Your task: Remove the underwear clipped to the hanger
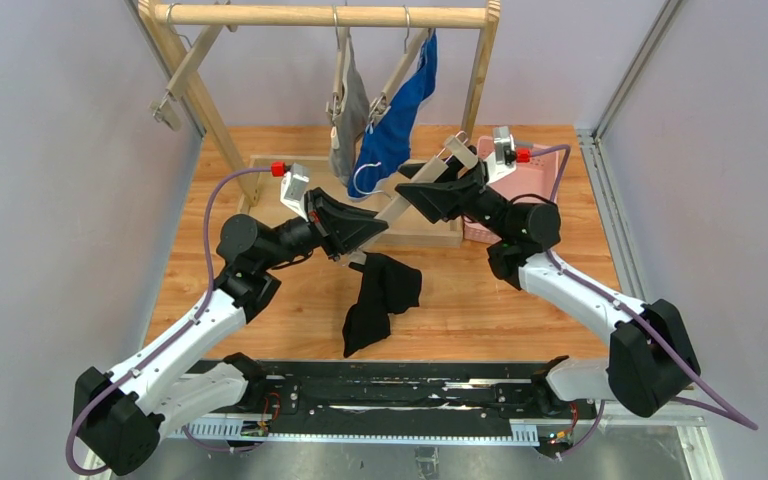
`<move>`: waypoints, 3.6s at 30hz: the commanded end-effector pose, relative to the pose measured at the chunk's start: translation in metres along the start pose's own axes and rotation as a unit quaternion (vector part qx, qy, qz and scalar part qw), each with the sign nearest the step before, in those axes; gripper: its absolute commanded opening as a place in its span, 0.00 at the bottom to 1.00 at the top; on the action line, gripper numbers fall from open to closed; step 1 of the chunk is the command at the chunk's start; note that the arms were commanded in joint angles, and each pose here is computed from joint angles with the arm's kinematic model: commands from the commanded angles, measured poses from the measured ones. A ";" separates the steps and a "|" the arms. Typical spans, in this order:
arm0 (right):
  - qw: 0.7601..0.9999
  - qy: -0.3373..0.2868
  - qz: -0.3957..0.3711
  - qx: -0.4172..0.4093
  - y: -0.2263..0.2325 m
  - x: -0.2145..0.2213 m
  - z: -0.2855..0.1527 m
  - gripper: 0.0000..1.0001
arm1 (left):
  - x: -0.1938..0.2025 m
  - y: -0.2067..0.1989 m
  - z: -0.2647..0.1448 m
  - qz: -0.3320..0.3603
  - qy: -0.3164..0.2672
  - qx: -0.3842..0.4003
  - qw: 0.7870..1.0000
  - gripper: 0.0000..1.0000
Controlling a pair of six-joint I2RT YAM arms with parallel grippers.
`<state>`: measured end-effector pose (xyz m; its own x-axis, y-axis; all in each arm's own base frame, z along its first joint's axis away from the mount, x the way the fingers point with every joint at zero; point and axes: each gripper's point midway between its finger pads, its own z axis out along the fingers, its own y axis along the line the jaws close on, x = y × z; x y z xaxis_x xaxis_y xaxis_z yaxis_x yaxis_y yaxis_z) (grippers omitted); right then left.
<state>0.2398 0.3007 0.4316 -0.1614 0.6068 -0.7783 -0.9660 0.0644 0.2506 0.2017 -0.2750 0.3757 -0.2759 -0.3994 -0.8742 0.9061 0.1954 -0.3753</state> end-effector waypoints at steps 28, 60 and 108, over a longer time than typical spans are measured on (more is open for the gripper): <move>0.999 0.017 -0.035 -0.022 0.027 -0.012 0.006 0.01 | -0.003 -0.005 -0.002 0.014 -0.024 0.003 1.000 0.36; 0.998 -0.004 -0.040 -0.042 0.053 -0.037 0.005 0.00 | 0.031 0.011 -0.041 0.060 0.005 -0.065 0.996 0.65; 0.999 0.008 -0.024 -0.048 0.056 -0.031 0.007 0.01 | -0.007 -0.012 -0.011 0.089 0.011 -0.003 0.996 0.61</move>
<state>0.2105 0.2952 0.4443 -0.1724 0.5514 -0.8162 -0.9687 0.0555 0.2421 0.1955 -0.2616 0.3650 -0.1602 -0.3343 -0.9288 0.9147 0.3034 -0.2670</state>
